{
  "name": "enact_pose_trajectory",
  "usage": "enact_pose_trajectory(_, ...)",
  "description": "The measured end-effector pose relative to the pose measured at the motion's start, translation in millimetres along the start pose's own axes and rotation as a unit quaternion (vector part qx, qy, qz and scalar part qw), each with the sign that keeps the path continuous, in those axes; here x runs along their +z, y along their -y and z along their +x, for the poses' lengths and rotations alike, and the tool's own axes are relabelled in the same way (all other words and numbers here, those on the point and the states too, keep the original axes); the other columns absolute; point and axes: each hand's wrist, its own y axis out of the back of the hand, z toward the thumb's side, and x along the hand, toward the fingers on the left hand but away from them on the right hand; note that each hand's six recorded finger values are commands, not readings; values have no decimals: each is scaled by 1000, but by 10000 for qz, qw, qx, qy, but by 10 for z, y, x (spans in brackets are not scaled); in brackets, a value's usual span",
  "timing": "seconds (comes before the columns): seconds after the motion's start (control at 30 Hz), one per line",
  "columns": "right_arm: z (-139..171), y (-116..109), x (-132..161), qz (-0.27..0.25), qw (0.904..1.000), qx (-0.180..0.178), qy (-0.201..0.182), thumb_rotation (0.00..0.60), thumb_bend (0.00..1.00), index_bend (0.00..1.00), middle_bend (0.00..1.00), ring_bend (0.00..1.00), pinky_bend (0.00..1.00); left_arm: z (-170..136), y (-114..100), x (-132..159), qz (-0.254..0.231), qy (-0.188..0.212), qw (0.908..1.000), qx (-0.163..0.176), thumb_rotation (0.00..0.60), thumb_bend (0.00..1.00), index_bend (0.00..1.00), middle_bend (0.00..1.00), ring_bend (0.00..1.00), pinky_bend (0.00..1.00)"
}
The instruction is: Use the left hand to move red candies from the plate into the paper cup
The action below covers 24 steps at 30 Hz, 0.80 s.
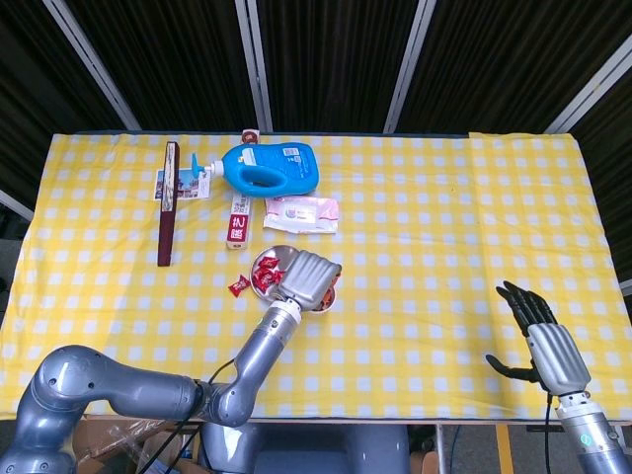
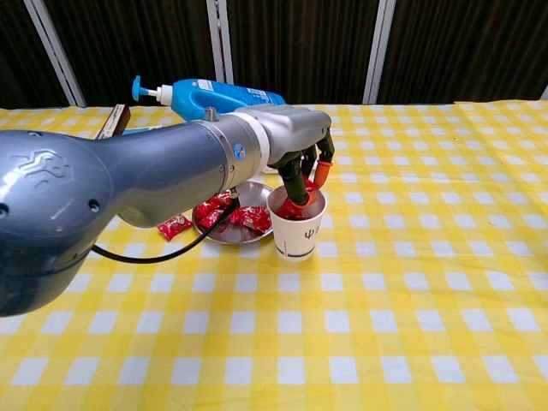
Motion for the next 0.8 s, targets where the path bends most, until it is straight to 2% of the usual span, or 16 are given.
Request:
enact_pose_trajectory(0.13,-2,1,2,-4,10000,4,-8,600,277,0,0,0,0,-5,-6,-14,-14,-10,10000,-18,600,284,474,532,889,931)
enact_pose_trajectory(0.5,-1,4,3,21,10000,-7,2,600,277,0,0,0,0,-73,-157,-153,-164,-91,9998,119,600,277,388,510,889,931)
enact_pose_trajectory(0.8,2,8,6,47,10000,-21,-2,600,277,0,0,0,0,-225,-304,-448,-307,-352,9986,258,600,272,300,398,883,929)
